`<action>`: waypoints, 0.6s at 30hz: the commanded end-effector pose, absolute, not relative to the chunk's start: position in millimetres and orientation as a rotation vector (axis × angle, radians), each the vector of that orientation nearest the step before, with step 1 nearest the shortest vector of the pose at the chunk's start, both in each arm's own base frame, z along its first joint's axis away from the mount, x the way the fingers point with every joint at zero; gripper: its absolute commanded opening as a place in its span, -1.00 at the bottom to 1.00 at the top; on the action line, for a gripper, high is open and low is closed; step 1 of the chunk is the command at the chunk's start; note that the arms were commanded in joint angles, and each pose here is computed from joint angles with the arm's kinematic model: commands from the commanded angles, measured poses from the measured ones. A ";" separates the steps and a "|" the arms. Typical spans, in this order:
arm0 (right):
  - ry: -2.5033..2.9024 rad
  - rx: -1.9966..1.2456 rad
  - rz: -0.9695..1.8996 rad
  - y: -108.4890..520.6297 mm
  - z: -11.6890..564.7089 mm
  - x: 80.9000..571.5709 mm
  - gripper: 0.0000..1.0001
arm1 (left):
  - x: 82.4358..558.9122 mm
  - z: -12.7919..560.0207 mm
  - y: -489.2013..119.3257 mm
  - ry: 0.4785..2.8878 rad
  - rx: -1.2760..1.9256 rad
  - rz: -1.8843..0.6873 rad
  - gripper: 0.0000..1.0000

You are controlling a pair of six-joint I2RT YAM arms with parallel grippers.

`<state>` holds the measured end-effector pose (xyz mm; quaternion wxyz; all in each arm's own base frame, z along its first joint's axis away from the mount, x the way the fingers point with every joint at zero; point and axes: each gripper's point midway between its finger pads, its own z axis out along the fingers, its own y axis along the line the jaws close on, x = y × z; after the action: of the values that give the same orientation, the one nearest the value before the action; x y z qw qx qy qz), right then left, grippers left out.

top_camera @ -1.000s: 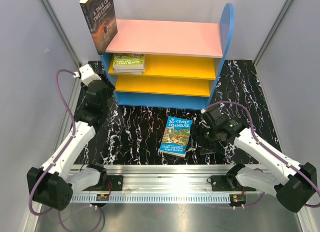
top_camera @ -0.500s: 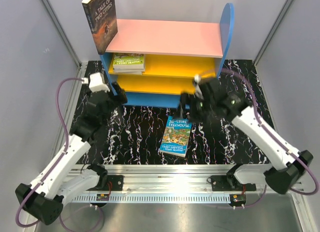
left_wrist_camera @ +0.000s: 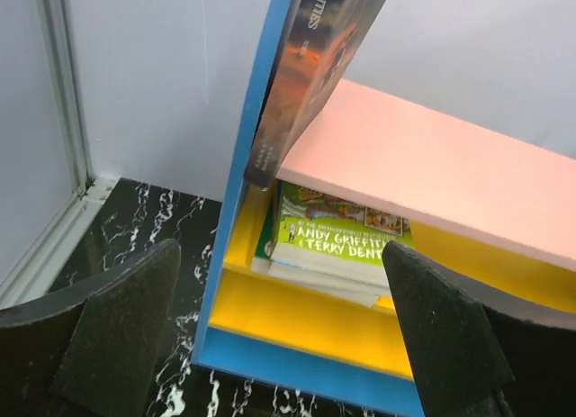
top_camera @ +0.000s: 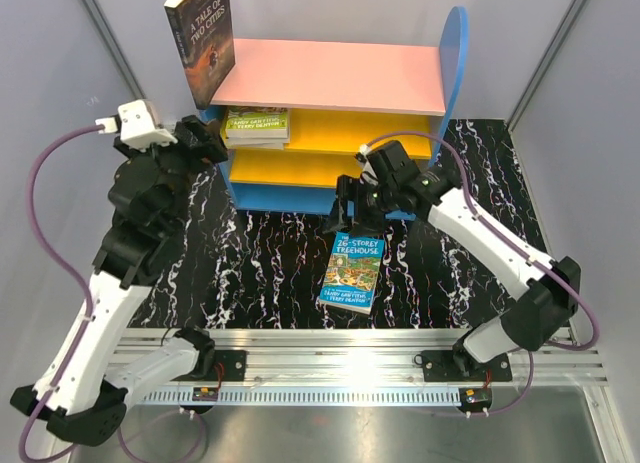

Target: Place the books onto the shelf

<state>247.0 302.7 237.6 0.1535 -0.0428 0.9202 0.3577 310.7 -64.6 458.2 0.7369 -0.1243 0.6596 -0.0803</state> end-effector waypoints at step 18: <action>2.986 0.127 0.695 230.6 91.3 174.4 0.65 | 253.6 154.7 -261.5 2.171 0.183 -0.919 0.97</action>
<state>155.2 223.1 88.1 0.0007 0.0390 0.9758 0.2150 248.8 -221.2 127.2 0.3698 0.0568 0.8903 -0.2596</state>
